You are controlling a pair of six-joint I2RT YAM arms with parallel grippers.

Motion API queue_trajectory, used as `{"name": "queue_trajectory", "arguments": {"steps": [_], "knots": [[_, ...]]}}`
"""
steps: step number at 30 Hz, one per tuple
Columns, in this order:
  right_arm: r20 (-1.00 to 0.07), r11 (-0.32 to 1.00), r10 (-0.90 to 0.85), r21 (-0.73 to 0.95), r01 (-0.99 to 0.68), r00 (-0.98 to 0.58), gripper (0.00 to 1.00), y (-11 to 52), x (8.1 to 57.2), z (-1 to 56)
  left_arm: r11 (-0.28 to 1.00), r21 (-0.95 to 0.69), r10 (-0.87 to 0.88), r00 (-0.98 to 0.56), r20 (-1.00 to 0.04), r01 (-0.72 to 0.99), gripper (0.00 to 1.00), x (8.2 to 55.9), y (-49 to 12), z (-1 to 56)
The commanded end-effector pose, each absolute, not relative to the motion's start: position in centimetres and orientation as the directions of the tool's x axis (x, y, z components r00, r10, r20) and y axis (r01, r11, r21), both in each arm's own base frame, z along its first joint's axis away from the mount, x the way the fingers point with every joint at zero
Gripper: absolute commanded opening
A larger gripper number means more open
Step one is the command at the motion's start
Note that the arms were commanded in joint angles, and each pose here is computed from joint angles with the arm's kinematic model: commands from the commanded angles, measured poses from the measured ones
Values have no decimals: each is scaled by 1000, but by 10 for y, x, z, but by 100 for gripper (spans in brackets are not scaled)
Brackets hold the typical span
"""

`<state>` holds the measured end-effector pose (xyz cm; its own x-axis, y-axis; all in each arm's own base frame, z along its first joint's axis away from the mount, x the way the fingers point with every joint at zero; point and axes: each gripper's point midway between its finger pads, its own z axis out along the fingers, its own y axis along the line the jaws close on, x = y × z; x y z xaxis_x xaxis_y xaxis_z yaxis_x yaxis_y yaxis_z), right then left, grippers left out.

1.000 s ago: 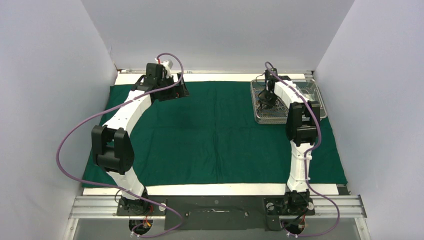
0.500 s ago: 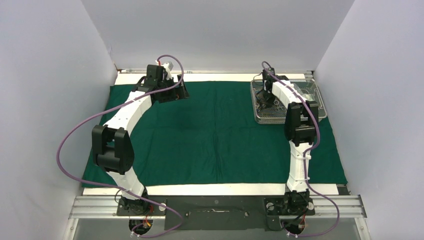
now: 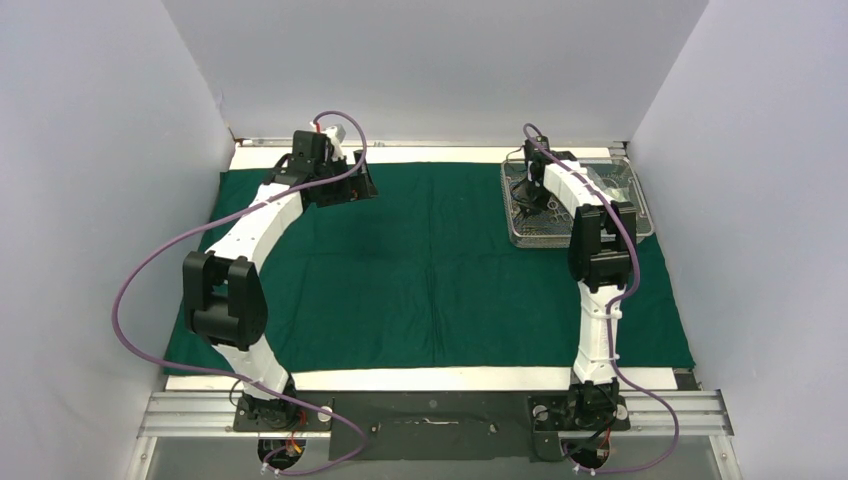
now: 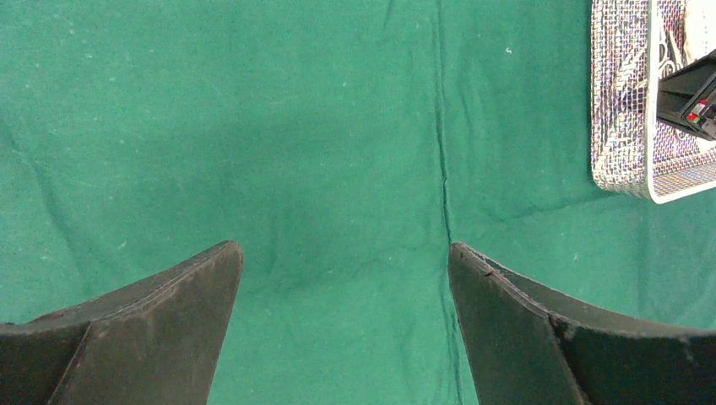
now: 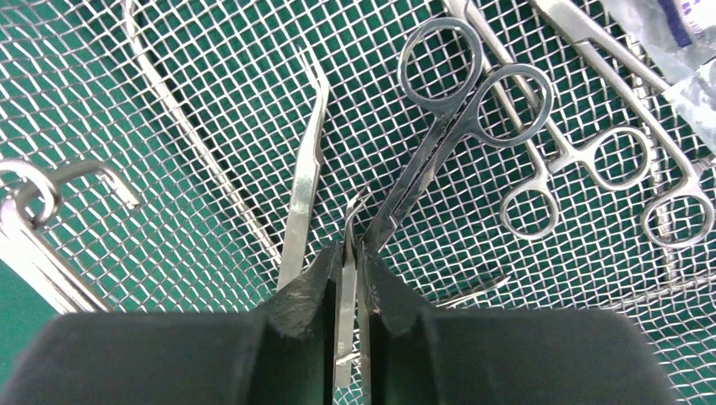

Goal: Open and lay out the surgical kit
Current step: Pick up the medical item from the container, then place the medical item in the surgical kit.

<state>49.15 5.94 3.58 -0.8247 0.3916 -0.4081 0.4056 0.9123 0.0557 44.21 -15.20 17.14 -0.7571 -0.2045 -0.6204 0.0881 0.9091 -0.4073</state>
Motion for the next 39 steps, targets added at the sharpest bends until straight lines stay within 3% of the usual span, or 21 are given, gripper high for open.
{"name": "queue_trajectory", "arguments": {"steps": [1, 10, 18, 39], "knots": [[-460, 907, 382, 22, 420, -801, 5, 54, 500, 41, 904, -409, -216, -692, -688, 124, 89, 444, -148, 206], [-628, 904, 350, 33, 426, -695, 5, 40, 523, 114, 900, -416, -220, -686, -694, 132, 89, 442, -148, 215], [-715, 913, 333, 81, 400, -614, 5, 37, 523, 165, 875, -459, -233, -693, -682, 158, 89, 440, -158, 219], [-729, 939, 333, 197, 282, -599, 5, 52, 531, 203, 848, -495, -230, -709, -667, 190, 89, 439, -169, 218]]}}
